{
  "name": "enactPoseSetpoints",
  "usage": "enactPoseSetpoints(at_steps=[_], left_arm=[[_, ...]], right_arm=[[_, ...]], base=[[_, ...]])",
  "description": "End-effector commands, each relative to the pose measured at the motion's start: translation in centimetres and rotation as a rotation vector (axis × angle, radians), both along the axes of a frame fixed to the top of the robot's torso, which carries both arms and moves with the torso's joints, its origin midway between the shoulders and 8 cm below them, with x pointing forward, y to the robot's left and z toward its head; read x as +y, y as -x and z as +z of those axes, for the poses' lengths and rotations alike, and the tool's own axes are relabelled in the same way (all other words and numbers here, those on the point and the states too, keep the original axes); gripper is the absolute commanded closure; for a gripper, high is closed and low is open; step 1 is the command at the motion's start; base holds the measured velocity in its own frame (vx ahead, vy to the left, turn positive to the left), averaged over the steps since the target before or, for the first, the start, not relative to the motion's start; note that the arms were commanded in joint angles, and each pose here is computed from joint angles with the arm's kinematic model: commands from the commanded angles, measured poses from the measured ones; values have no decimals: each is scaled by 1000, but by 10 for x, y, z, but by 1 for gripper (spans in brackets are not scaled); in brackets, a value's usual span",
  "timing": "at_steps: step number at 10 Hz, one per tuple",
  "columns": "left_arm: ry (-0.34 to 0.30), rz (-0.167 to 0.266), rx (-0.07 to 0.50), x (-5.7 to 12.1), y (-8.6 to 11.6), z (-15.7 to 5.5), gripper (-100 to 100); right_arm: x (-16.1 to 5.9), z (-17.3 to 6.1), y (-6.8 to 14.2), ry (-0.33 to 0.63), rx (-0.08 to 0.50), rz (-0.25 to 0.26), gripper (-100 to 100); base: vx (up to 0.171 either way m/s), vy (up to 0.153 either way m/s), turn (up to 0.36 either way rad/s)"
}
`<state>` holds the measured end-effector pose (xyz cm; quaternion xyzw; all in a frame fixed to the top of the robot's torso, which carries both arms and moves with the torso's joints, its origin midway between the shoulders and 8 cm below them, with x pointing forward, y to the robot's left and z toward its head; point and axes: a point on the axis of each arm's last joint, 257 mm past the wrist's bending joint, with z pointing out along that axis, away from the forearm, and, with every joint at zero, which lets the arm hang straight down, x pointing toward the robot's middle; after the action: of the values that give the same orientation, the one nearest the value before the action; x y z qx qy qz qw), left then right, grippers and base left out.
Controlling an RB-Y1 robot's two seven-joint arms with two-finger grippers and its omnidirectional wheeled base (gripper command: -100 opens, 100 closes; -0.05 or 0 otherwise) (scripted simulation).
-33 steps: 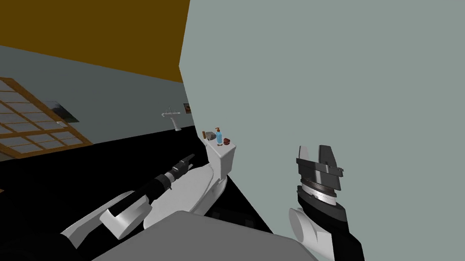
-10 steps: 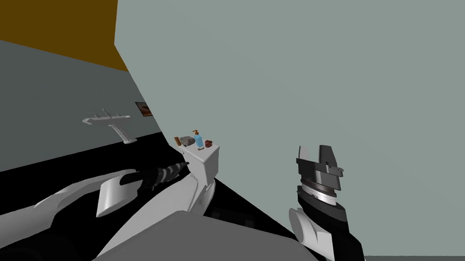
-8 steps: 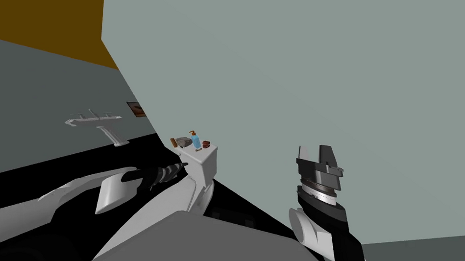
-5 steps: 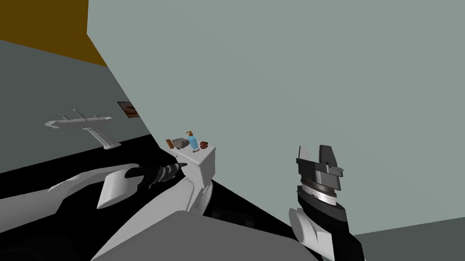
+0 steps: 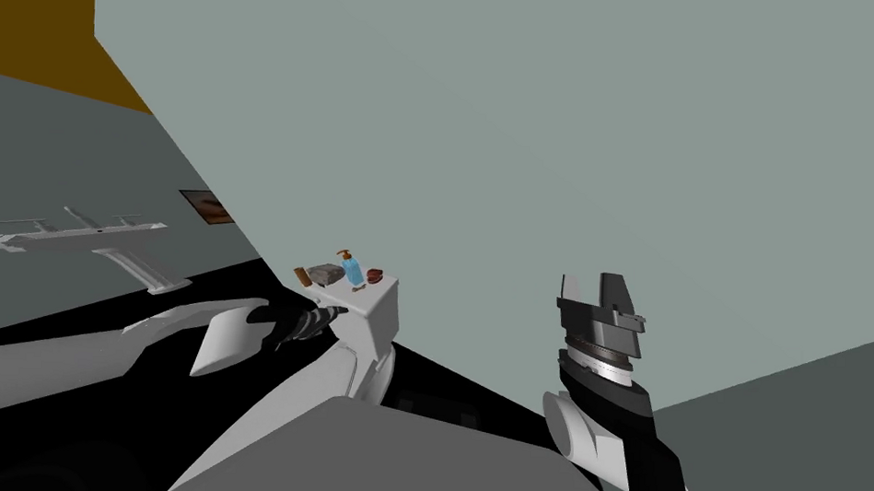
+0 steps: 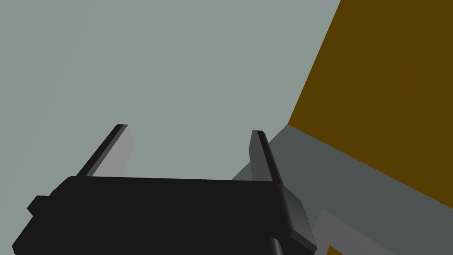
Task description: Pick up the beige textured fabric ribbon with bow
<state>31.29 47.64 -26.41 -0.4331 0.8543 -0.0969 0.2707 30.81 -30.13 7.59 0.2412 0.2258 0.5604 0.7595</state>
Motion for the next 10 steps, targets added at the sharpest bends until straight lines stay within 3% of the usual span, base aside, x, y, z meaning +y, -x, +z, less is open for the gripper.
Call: enactPoseSetpoints(at_steps=[1, 2, 3, 4, 5, 6, 10], left_arm=[[-31, 12, 43, 11, 4, -1, -100], [-50, -8, 50, 11, 1, 2, -100], [-68, 12, 80, 20, 5, 0, -100], [-90, -11, 88, 20, 2, 3, -100], [-108, 6, 115, 29, 4, 3, -100], [-131, -18, 122, 28, 1, 6, -100], [-201, -25, 177, 43, -2, 12, -100]], right_arm=[[0, 0, 0, 0, 0, 0, 0], [0, 0, 0, 0, 0, 0, 0], [0, 0, 0, 0, 0, 0, 0], [0, 0, 0, 0, 0, 0, 0], [0, 0, 0, 0, 0, 0, 0], [0, 0, 0, 0, 0, 0, 0], [0, 0, 0, 0, 0, 0, 0]], base=[[21, 15, -172], [21, 15, -104], [24, 11, -170], [20, 11, -96], [24, 8, -142], [20, 12, -114], [23, 13, -112]])
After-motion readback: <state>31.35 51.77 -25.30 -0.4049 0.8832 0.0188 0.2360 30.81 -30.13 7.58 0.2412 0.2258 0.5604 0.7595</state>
